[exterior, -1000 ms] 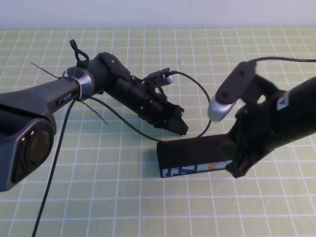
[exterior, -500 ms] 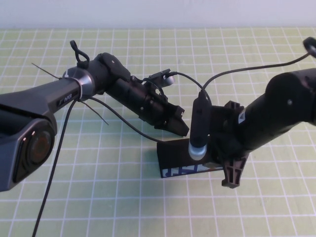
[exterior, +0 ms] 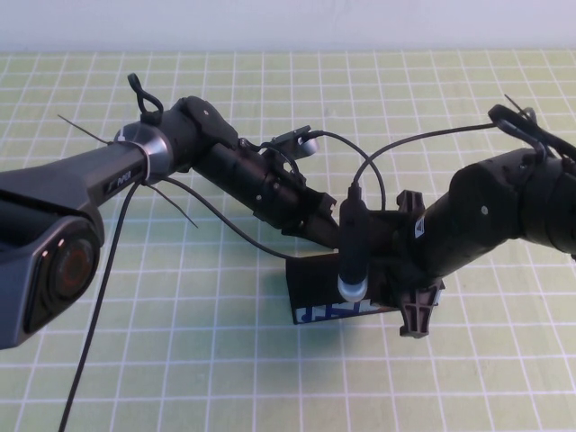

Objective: Take glasses out of glasses case
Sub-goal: Pick up the glasses from the glasses case

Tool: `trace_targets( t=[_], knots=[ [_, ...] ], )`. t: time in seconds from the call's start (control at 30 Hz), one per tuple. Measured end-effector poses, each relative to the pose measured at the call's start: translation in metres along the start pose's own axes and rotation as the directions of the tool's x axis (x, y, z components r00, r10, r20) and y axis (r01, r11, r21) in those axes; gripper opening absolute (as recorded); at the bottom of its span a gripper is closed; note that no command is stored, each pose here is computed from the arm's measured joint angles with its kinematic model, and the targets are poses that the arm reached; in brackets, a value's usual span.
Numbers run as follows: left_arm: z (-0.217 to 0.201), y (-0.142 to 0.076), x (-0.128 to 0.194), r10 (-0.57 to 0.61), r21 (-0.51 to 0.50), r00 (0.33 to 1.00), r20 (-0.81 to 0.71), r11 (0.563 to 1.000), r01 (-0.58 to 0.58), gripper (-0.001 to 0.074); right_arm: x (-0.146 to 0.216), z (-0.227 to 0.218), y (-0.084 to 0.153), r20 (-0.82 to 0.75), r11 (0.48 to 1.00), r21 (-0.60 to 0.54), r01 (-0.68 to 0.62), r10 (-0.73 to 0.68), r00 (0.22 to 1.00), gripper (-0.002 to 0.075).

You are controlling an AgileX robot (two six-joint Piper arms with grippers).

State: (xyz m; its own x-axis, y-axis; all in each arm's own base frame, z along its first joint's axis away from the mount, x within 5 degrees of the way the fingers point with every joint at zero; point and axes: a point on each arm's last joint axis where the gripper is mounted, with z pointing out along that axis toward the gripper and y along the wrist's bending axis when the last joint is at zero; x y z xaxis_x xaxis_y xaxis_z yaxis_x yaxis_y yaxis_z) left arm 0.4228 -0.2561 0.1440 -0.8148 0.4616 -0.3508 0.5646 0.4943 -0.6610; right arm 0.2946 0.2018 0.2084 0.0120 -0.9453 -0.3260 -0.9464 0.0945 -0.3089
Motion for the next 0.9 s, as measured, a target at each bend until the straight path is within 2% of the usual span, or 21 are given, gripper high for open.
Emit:
trace_targets(
  t=[0.7, 0.77, 0.9],
  knots=[
    [0.0, 0.0, 0.001, -0.001, 0.007, 1.0, -0.006, 1.0, 0.001, -0.0003, 0.002, 0.015, -0.008, -0.018, 0.994, 0.078, 0.076, -0.075, 0.997, 0.0347],
    [0.001, 0.0, 0.001, -0.003, 0.008, 1.0, -0.008, 1.0, 0.003, -0.0003, 0.002, 0.015, -0.008, -0.018, 0.994, 0.078, 0.078, -0.076, 0.997, 0.0324],
    [0.001, 0.0, 0.001, -0.003, 0.011, 1.0, -0.011, 1.0, 0.003, -0.0003, 0.002, 0.015, -0.009, -0.016, 0.994, 0.081, 0.078, -0.077, 0.997, 0.0232]
  ],
)
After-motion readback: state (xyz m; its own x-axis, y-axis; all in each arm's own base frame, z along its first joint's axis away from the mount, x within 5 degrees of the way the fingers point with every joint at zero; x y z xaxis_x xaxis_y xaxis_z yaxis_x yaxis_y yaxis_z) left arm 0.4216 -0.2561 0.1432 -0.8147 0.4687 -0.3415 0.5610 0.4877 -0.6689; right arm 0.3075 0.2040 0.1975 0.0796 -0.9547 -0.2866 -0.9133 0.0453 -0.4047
